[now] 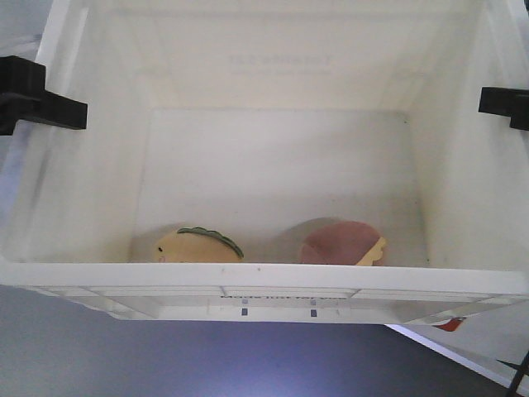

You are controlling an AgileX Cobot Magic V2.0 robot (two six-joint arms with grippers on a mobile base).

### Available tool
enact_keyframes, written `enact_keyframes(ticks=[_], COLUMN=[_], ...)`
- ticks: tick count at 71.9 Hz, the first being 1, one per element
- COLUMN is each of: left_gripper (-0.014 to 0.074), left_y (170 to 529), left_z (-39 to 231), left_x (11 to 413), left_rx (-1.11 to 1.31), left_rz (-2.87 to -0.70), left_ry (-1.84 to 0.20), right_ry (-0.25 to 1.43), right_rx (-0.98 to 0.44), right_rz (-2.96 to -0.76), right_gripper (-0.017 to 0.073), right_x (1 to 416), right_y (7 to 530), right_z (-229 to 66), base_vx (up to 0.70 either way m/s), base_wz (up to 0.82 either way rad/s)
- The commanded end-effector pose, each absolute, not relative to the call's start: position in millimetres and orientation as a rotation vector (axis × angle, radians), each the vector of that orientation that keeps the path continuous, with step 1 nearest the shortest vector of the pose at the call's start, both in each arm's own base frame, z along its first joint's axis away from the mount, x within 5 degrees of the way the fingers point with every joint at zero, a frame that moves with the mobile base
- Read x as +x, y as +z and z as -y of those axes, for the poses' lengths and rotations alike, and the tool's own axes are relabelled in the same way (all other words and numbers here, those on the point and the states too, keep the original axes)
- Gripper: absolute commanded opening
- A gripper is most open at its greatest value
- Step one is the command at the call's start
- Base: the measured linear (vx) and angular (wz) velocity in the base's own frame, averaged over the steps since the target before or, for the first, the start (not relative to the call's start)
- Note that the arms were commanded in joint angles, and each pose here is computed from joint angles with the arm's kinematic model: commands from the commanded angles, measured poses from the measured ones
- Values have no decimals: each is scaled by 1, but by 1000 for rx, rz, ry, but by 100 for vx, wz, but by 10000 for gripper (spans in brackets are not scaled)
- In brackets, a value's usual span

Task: Place moving items into box and shelve
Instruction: 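Hold the tote by both rims while the base drives away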

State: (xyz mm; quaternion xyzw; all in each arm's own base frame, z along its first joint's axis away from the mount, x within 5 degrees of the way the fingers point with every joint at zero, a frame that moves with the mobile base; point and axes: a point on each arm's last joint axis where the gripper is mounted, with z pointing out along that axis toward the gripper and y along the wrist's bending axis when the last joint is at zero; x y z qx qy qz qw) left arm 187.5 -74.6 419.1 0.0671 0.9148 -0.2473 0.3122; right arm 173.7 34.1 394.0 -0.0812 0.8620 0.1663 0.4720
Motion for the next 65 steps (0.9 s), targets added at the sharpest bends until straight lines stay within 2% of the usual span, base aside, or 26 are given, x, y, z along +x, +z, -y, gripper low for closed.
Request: enact_keyframes(ticks=[1,65], left_gripper=[0,0], left_y=[448,448], left_z=[78,78], left_x=[181,181], left_rx=[157,157], left_rz=[-2201,-2201], left_ry=[-760,-760], right_ry=[442,444], right_rx=[-155,-157], right_rz=[-1934,-1937], right_gripper=[-6,-6], right_x=[170,170], right_y=[421,421], right_z=[-35,-35], base_vx=[-20,-19], base_wz=[62,71])
